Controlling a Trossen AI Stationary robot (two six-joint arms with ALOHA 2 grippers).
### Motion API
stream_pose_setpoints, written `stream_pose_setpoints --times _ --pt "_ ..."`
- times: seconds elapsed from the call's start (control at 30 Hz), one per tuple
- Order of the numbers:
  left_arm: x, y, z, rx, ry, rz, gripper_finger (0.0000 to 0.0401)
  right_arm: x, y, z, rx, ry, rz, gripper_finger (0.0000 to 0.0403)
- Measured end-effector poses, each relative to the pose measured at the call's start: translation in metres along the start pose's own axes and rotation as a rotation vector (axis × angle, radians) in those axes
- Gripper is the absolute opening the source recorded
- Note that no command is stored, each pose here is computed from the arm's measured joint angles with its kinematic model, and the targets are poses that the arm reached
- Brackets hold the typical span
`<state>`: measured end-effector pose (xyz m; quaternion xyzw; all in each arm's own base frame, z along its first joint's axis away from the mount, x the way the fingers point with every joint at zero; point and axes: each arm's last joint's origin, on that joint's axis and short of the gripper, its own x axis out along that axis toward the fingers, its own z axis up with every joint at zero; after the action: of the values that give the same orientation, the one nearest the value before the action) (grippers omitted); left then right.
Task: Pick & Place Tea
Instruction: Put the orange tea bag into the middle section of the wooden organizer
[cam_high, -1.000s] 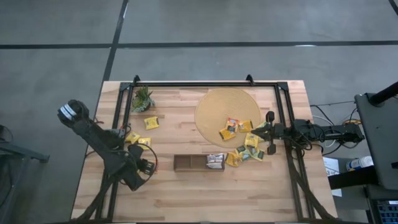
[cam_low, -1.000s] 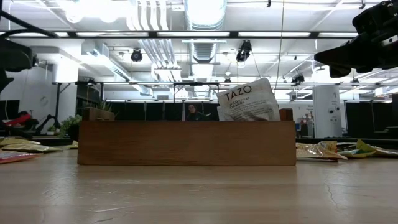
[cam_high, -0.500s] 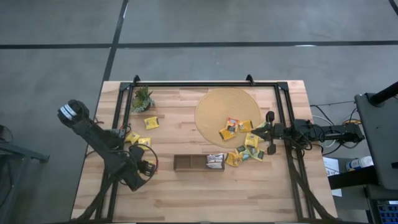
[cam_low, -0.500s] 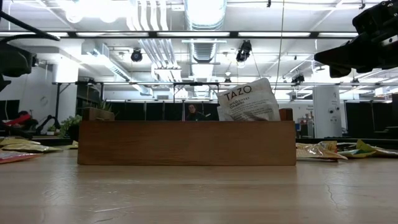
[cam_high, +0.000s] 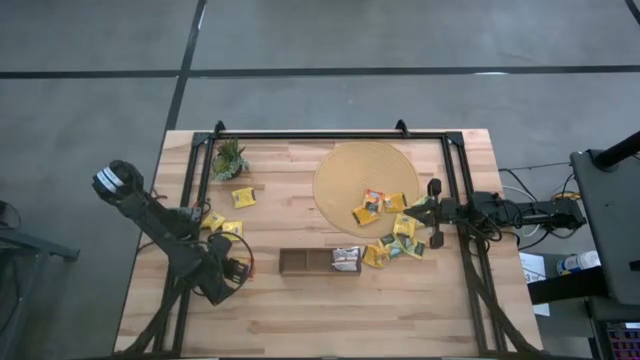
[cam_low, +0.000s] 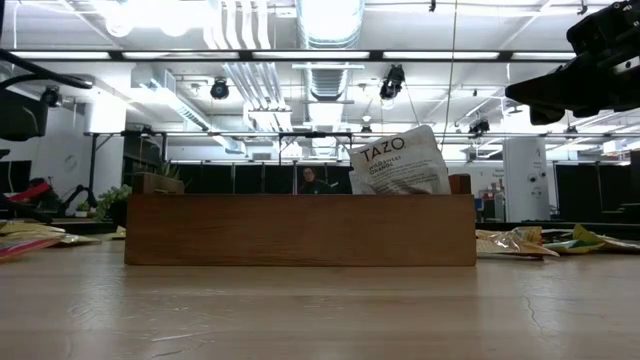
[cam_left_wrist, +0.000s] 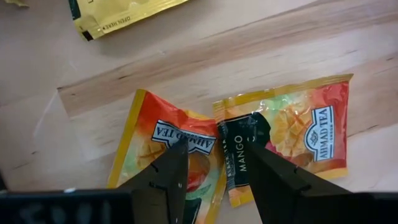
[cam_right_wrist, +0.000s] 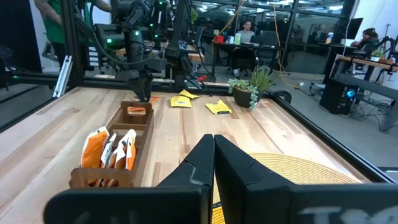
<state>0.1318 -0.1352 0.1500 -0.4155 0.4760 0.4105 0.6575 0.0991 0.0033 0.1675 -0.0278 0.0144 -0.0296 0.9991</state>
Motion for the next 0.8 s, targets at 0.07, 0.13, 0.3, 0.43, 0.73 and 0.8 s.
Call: stream_pose_setpoints --times 0.07,0.13,0.3,0.43,0.73,0.8 --pt "0.0 0.0 0.0 0.0 0.001 -0.001 0.0151 0.0 0.0 0.0 0.0 0.0 0.0 0.0009" --pt "-0.001 0.0 0.0 0.0 0.003 -0.002 0.0151 0.0 0.0 0.0 0.0 0.0 0.001 0.0009" --pt "-0.001 0.0 0.001 -0.002 0.006 -0.002 0.0151 0.0 0.0 0.0 0.0 0.0 0.0 0.0009" --pt "-0.003 -0.001 0.001 0.001 0.004 0.005 0.0151 0.0 0.0 0.0 0.0 0.0 0.0 0.0009" --pt "-0.01 -0.006 0.002 0.038 -0.045 -0.025 0.0151 0.0 0.0 0.0 0.0 0.0 0.0 0.0009" --pt "-0.013 -0.009 0.002 0.049 -0.068 -0.051 0.0151 0.0 0.0 0.0 0.0 0.0 0.0 0.0009"
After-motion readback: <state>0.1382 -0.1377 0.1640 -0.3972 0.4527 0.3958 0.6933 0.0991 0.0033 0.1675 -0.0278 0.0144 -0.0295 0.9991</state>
